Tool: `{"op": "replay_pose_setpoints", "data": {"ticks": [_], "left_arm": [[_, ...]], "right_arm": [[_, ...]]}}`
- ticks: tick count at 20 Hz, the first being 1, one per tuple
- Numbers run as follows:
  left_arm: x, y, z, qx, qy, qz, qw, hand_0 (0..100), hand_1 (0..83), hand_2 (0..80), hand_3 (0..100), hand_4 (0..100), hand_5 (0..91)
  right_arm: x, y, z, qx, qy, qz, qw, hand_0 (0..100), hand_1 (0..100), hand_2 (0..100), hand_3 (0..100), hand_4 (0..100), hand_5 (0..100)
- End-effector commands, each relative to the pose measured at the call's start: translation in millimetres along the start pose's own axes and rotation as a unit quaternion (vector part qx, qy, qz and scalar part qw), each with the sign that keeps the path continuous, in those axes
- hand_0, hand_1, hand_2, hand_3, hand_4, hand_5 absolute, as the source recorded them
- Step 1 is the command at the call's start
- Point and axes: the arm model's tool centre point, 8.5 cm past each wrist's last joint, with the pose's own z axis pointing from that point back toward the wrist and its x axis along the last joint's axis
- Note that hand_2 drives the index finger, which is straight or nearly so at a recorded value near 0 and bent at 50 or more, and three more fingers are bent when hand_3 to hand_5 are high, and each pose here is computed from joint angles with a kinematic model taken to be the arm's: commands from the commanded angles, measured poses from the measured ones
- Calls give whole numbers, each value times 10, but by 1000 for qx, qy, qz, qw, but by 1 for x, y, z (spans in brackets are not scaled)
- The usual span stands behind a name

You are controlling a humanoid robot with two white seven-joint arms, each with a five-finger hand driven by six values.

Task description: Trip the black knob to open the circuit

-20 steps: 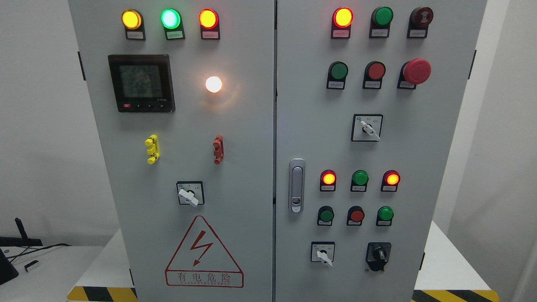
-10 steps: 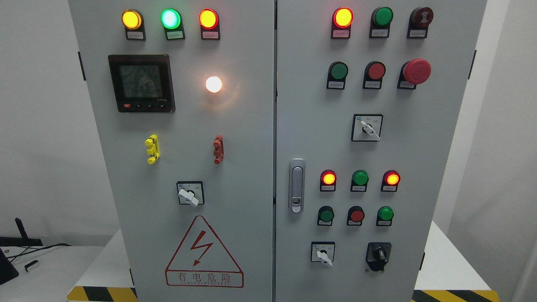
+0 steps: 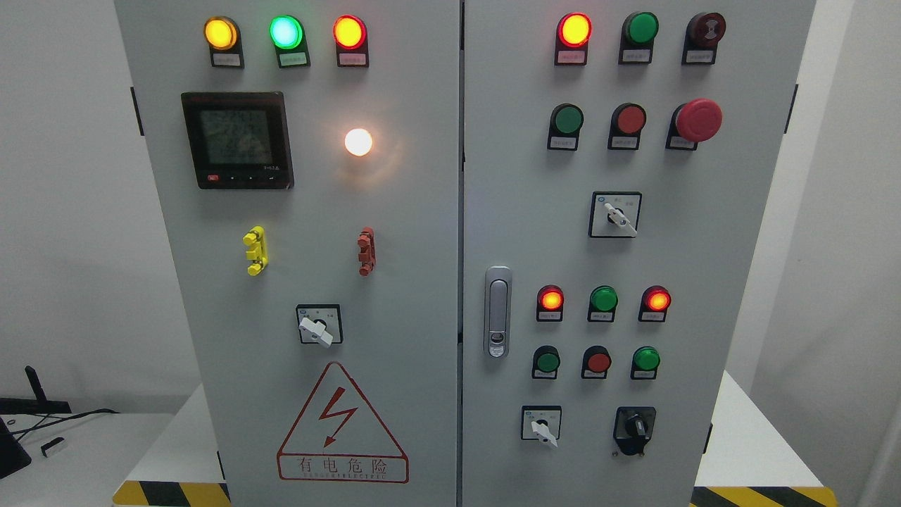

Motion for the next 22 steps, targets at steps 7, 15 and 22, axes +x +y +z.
{"op": "replay_pose_setpoints", "data": {"ticks": [7, 15, 22], "left_arm": [[0, 0, 0, -3, 0, -15, 1000, 120, 389, 0, 0, 0, 0], [0, -1, 0, -3, -1, -15, 1000, 120, 389, 0, 0, 0, 0], [0, 0, 0, -3, 0, -15, 1000, 120, 389, 0, 0, 0, 0]], "right_arm": [[200, -30, -44, -38, -287, -42, 956, 262, 639, 294, 698, 706, 807], [276, -20, -79, -29, -354, -51, 933, 275, 626, 355, 699, 704, 808], [325, -16, -118, -49, -378, -65, 922, 260, 648, 403, 714, 724, 865]]}}
